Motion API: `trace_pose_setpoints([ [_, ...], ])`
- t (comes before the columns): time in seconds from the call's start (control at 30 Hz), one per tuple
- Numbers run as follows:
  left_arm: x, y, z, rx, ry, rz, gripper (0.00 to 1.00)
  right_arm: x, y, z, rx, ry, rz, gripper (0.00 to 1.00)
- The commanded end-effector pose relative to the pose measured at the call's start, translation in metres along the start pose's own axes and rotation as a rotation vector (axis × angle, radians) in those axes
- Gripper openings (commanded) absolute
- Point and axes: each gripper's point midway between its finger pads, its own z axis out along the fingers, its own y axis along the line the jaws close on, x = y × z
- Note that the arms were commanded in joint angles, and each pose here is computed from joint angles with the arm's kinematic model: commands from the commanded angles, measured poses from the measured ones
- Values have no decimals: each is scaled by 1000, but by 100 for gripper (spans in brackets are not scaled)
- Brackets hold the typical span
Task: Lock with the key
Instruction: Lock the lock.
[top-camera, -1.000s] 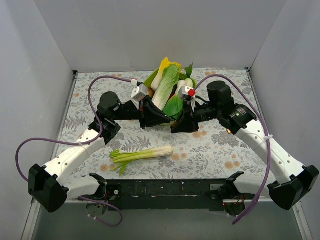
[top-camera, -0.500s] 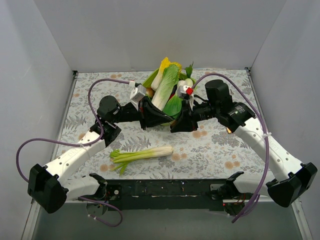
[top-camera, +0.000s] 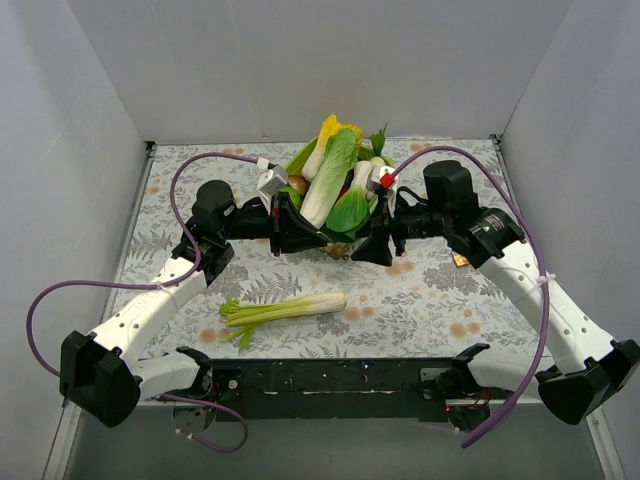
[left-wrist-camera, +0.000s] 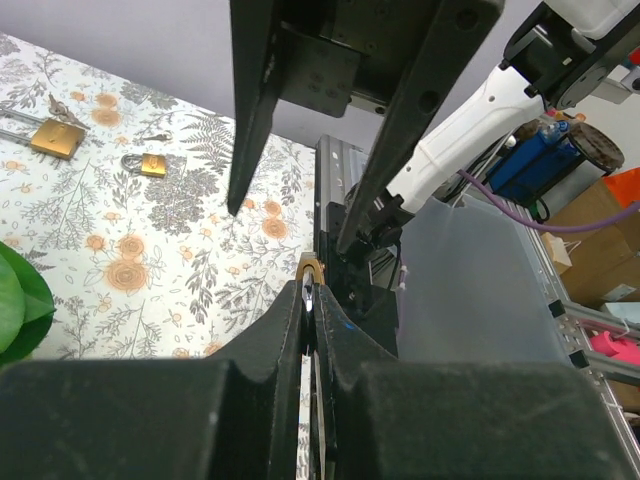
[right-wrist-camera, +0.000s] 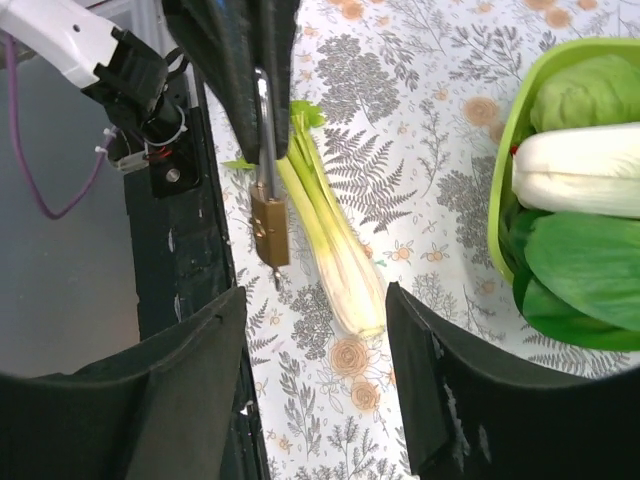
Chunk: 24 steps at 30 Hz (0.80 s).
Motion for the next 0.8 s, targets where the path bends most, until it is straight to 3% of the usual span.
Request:
trace_pose_setpoints([
  [0.0, -20, -19, -4, 19, -34, 33, 0, 3, 1, -9, 18, 13, 12, 66],
  [0.27, -26, -21, -3, 29, -51, 17, 0, -1, 21, -3, -125, -14, 74, 56],
  [0.77, -37, -23, -1, 31, -56, 17, 0, -5, 25, 4, -164, -30, 75, 38],
])
